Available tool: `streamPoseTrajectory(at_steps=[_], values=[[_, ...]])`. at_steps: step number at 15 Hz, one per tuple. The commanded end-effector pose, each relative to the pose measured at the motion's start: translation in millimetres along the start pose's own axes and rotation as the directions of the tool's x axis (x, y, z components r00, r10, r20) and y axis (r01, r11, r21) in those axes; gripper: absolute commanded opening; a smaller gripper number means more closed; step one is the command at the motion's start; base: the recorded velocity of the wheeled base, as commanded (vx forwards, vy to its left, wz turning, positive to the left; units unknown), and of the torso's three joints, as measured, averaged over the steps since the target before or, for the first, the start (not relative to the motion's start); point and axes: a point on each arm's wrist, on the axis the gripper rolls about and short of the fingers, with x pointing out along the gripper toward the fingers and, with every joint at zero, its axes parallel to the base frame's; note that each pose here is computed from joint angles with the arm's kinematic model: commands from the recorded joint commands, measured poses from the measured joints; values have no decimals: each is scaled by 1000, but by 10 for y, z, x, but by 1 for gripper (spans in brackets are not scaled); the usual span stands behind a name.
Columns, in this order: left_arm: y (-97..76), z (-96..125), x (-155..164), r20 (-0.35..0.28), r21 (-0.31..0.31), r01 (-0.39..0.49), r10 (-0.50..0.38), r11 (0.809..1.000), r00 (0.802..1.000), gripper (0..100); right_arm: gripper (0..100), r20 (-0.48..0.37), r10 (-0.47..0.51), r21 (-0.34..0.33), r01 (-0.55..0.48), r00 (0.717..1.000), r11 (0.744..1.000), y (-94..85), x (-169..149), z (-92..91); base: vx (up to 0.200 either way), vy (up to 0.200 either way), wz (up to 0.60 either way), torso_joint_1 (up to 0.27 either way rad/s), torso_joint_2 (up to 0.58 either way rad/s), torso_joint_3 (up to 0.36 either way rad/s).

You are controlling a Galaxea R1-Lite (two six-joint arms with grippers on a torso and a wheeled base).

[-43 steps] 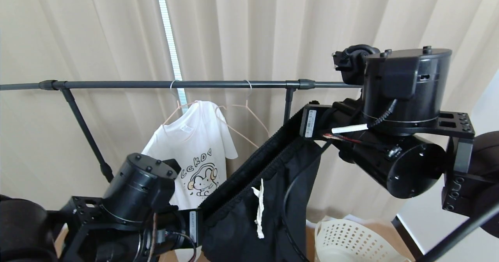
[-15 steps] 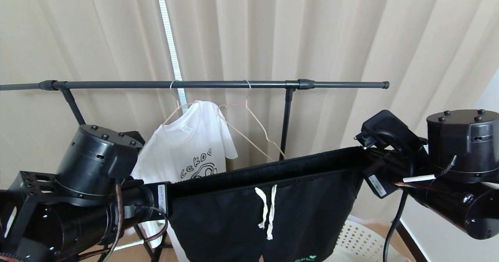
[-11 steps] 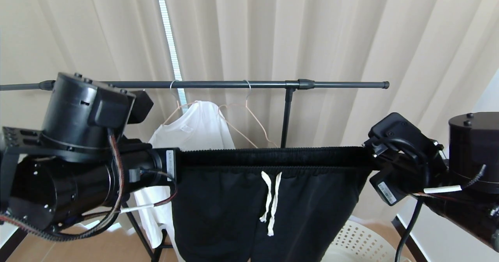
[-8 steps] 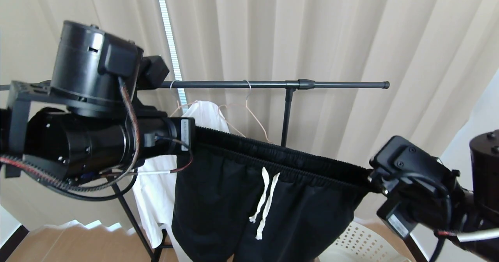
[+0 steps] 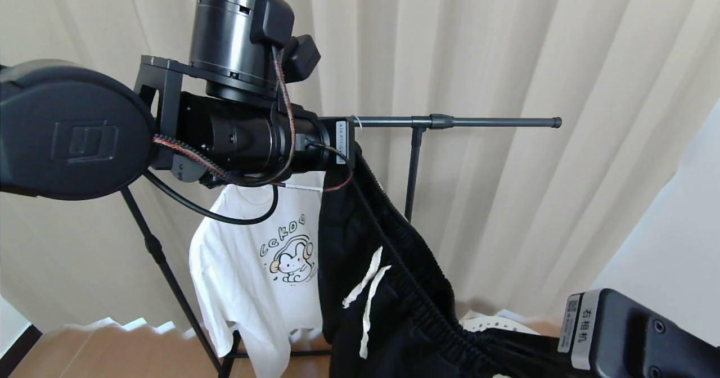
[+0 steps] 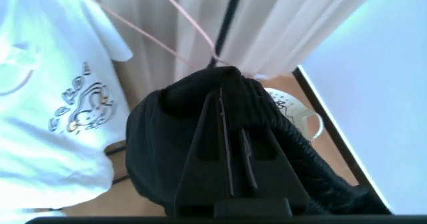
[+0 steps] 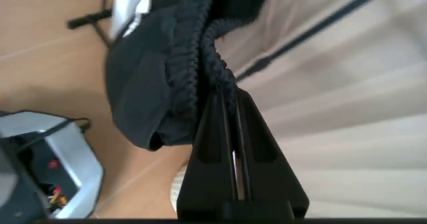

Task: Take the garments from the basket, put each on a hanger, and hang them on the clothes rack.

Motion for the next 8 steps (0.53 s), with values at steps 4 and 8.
streamPoseTrajectory(at_steps=[4, 8], values=[[-115, 87, 171, 23, -57, 20, -18, 998, 1000, 0, 0, 162, 115, 200, -147, 980, 969, 229, 130, 271, 0, 0, 0, 0, 0, 0], [-155, 135, 164, 41, -85, 31, -28, 996, 999, 0, 0, 267, 82, 263, -155, 960, 952, 223, 145, 351, 0, 0, 0, 0, 0, 0]])
